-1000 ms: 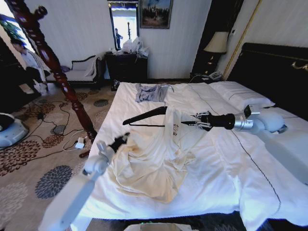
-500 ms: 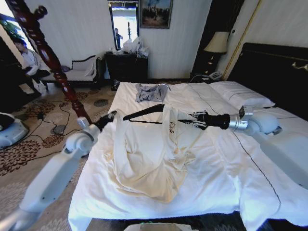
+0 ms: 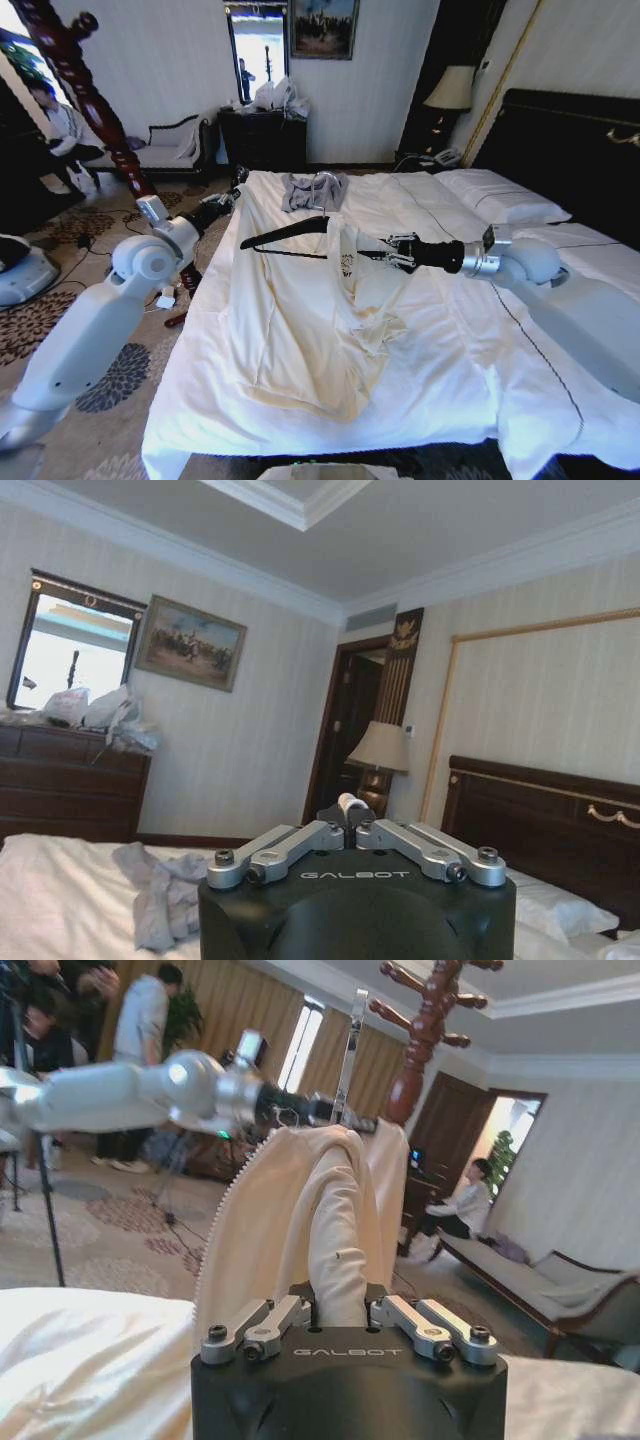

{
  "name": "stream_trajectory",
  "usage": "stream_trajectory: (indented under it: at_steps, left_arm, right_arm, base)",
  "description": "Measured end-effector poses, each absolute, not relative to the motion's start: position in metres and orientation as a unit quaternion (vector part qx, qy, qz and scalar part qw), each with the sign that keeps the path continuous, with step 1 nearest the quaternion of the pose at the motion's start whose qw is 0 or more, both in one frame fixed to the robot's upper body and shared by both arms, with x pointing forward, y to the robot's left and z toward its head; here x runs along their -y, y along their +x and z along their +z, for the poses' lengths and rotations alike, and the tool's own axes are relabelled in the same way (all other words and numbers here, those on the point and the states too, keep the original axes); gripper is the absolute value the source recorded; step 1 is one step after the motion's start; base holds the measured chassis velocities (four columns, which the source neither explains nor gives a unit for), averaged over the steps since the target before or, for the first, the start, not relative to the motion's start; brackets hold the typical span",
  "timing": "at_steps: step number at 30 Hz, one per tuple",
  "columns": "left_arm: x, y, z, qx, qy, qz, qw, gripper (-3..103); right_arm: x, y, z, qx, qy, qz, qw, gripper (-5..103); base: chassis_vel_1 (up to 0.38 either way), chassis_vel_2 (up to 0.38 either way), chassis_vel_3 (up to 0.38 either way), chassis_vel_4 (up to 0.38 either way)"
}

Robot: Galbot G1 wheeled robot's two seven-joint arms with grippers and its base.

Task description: Pick up the clothes from the bed and hang them on the clothes hanger.

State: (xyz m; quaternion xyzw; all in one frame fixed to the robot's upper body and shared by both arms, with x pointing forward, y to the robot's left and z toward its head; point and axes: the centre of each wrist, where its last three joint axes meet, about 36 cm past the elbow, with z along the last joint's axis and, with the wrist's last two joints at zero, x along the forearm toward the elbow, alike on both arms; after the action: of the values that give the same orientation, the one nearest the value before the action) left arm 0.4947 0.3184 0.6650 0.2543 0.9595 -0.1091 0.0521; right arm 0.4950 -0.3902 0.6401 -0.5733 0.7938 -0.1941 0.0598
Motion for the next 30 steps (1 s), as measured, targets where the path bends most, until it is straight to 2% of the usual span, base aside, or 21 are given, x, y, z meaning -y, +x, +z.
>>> stream_trajectory:
  at_steps: [10, 30]
  left_arm:
    - [-0.314, 0.47, 0.665, -0.958, 0.262, -0.105, 0.054, 1]
    - [-0.326, 0.483, 0.66, -0.963, 0.242, -0.107, 0.058, 1]
  right_arm:
    - [0.391, 0.494, 0.634, -0.808, -0.55, -0.206, 0.046, 20]
    - [0.406, 0.492, 0.636, -0.806, -0.547, -0.225, 0.027, 20]
  base:
    - [0.0, 0.0, 0.0, 0.0]
    - [0.0, 0.0, 0.0, 0.0]
